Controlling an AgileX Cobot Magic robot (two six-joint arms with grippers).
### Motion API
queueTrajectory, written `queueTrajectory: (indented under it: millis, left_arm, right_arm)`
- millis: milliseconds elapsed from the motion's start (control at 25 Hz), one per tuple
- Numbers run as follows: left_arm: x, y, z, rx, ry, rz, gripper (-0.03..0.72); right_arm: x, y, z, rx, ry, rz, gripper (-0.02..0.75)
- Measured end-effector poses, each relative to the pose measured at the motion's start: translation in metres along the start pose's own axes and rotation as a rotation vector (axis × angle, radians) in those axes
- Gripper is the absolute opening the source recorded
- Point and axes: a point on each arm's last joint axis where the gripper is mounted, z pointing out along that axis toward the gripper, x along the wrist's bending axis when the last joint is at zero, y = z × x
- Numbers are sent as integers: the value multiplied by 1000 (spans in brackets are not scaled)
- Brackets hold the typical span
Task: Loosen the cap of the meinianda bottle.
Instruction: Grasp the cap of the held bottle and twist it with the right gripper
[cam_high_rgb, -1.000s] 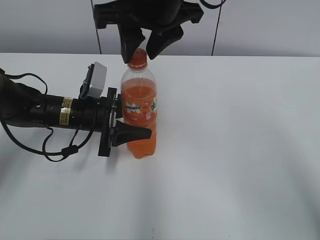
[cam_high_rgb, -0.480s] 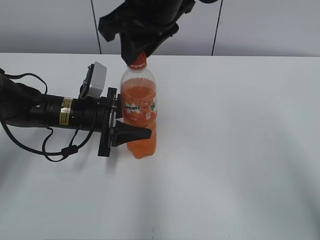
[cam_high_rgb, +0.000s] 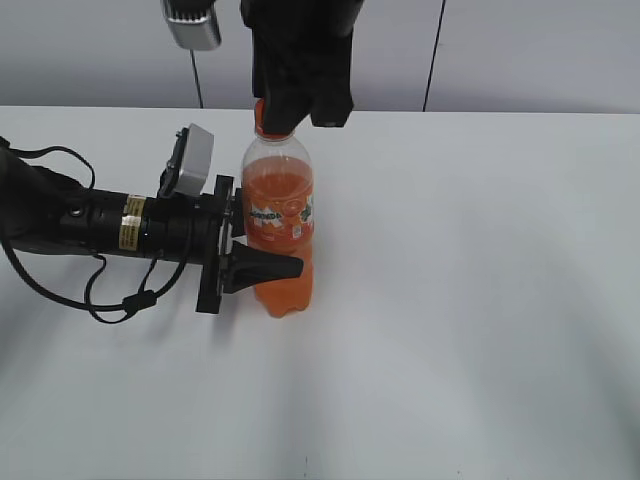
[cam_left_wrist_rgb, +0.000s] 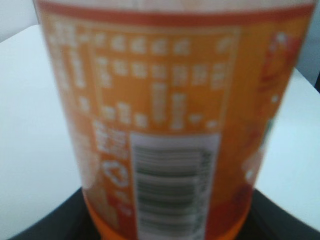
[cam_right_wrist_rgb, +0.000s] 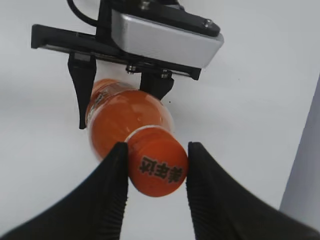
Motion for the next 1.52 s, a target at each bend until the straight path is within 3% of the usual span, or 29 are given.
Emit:
queueTrajectory:
  millis: [320,560,760,920,1280,1520]
  left_arm:
    - [0,0,0,0,-1,0,391]
    - [0,0,0,0,-1,-1,391]
    - [0,0,0,0,-1,-1,391]
    - [0,0,0,0,-1,-1,391]
    - [0,0,0,0,-1,-3,391]
    - [0,0,0,0,-1,-3,391]
  right_arm:
    - [0,2,-1,-19,4,-80,272]
    - [1,2,-1,-27,5,-83,437]
    - [2,5,-19,-55,-25,-30,468]
    - [6,10,-45,-122,-48,218,470]
    - [6,7,-56,-136,-23,1316,470]
    - [4,2,-50,-98,-64,1439,470]
